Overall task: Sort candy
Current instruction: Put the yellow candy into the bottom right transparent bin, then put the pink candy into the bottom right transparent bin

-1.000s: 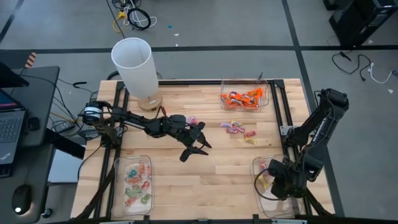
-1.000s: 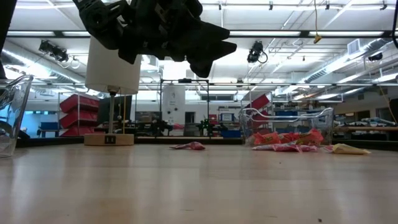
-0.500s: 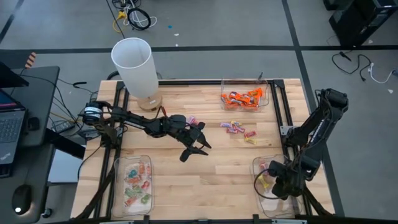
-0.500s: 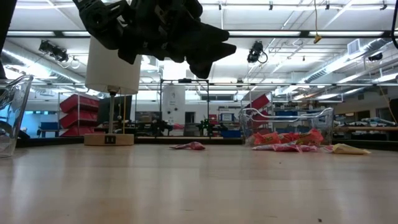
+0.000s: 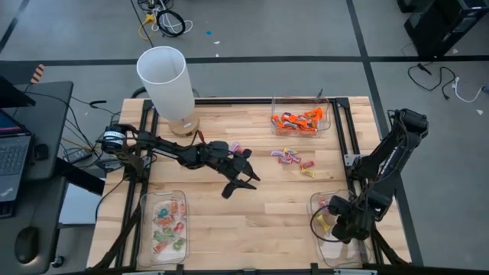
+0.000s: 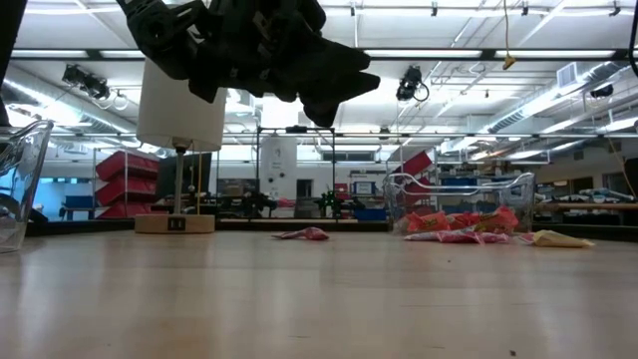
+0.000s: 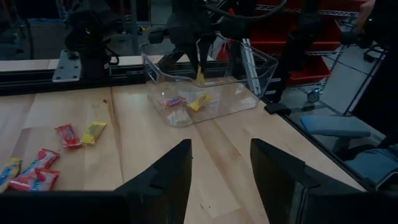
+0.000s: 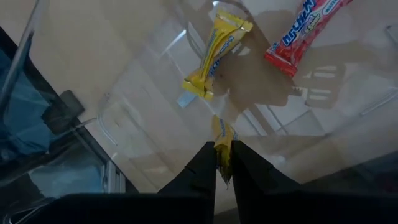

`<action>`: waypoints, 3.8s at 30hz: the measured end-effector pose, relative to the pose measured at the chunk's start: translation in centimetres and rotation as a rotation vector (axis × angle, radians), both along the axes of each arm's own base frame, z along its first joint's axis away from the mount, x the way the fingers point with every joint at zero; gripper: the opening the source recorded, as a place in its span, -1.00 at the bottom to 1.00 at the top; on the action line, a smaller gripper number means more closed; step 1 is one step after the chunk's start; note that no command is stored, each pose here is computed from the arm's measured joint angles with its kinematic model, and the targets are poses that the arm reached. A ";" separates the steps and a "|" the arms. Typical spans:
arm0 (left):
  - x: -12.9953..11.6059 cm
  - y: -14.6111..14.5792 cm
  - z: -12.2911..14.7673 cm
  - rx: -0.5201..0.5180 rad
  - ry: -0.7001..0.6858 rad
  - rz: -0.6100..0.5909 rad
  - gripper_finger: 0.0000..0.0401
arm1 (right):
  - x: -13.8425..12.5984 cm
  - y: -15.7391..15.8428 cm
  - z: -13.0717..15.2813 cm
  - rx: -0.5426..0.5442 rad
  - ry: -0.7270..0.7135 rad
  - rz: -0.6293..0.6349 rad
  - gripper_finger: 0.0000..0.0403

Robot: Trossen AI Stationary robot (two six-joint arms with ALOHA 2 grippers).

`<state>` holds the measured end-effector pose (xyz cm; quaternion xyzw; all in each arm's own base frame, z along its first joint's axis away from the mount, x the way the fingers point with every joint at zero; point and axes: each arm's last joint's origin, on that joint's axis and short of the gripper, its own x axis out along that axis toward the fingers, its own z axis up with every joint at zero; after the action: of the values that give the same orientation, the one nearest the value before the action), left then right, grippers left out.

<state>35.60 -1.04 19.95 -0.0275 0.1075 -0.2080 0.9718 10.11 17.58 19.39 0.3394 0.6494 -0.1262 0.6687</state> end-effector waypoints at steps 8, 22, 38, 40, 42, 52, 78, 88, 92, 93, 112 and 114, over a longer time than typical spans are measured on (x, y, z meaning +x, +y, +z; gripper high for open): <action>0.0 0.0 0.0 0.000 0.002 0.011 -0.17 | 0.0 -0.1 0.0 -0.003 0.007 -0.025 -0.75; 0.0 0.1 0.0 -0.042 0.021 0.043 -0.17 | 0.6 0.3 2.0 0.050 0.000 -0.063 -0.38; -0.1 1.2 -1.2 -0.074 0.158 0.419 -0.17 | 3.3 -0.3 8.0 -0.075 -0.302 0.010 -0.39; -0.2 1.4 -1.5 -0.047 0.191 0.489 -0.17 | 3.9 -0.5 9.1 -0.094 -0.368 0.033 -0.39; -0.4 1.7 -1.9 -0.032 0.231 0.564 -0.17 | 4.4 -0.7 10.3 -0.117 -0.426 0.056 -0.39; -2.3 4.2 -4.5 -0.079 0.548 0.821 -0.17 | 6.3 -2.7 14.6 -0.264 -0.590 0.177 -0.39; -2.2 8.1 -5.3 0.062 0.890 1.132 -0.17 | 8.0 -4.8 15.3 -0.350 -0.599 0.273 -0.39; -1.9 8.3 -6.2 0.055 0.896 1.153 -0.16 | 8.0 -4.9 15.2 -0.355 -0.599 0.272 -0.39; -1.7 8.1 -6.2 0.046 0.888 1.133 -0.16 | 8.0 -4.9 15.2 -0.355 -0.598 0.268 -0.39; -1.7 8.1 -6.2 0.049 0.886 1.128 -0.16 | 8.0 -4.9 15.2 -0.355 -0.598 0.268 -0.39; 0.0 6.6 -4.9 0.063 0.855 0.994 0.05 | 8.1 -5.2 15.2 -0.387 -0.591 0.249 -0.39; 0.2 6.6 -5.3 0.051 0.852 1.003 0.07 | 8.2 -5.3 15.2 -0.390 -0.590 0.246 -0.39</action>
<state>35.84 5.59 14.63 -0.1313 0.4618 0.3017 0.8237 18.26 12.24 34.58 0.1470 0.4283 -0.0629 0.8894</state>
